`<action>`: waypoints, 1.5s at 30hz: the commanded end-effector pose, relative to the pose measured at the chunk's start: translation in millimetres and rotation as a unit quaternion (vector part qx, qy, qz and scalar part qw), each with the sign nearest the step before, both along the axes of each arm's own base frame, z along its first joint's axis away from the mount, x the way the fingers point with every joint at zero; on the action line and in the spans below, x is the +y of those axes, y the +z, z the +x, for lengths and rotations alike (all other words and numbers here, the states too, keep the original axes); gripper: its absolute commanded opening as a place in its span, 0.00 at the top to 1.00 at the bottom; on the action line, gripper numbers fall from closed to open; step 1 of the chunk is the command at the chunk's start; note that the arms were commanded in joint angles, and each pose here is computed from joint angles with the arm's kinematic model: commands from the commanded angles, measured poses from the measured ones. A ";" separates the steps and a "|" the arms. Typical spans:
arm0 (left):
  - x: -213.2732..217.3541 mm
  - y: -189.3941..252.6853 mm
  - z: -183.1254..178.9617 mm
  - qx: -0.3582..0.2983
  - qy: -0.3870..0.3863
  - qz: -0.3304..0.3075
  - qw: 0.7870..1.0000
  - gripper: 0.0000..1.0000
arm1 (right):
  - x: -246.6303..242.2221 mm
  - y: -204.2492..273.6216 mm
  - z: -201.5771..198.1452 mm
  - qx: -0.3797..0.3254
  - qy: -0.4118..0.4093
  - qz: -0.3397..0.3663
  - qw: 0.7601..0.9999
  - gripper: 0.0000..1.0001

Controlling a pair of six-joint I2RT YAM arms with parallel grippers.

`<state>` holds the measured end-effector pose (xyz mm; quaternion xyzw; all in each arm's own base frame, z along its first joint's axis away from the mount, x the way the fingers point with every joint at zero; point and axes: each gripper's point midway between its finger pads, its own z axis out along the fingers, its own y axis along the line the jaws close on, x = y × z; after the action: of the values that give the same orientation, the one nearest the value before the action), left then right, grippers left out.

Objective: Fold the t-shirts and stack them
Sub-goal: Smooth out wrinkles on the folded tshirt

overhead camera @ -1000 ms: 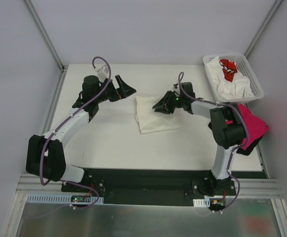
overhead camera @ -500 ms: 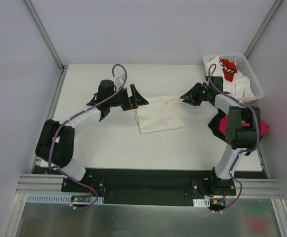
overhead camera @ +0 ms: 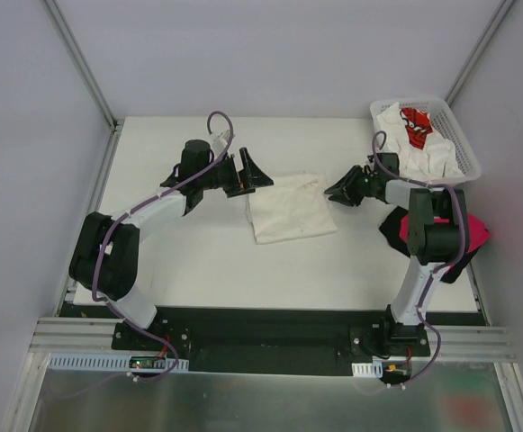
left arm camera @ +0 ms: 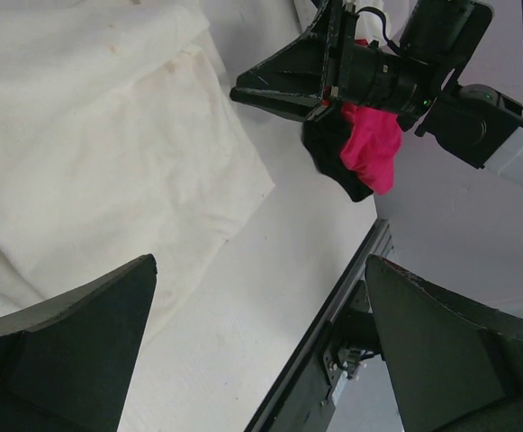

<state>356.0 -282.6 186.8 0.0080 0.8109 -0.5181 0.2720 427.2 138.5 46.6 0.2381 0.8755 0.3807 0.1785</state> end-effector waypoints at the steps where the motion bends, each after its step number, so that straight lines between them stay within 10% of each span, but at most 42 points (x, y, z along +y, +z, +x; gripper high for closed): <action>1: -4.1 29.9 3.1 -0.040 -0.012 -0.021 0.999 0.01 | 2.0 0.8 9.6 -0.013 -0.002 0.015 1.000 0.65; 33: 7.4 42.0 8.6 -0.062 0.017 -0.018 0.998 0.01 | 189.1 -6.0 -76.0 0.002 0.156 0.046 0.987 0.66; 45: -0.5 41.4 -2.4 -0.047 -0.032 -0.020 0.998 0.01 | 60.1 50.2 -46.5 -0.053 0.051 0.009 0.997 0.58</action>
<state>354.4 -279.0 208.5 0.0166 0.8007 -0.5241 0.2899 368.8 245.5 45.8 0.1769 0.8820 0.4177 0.1275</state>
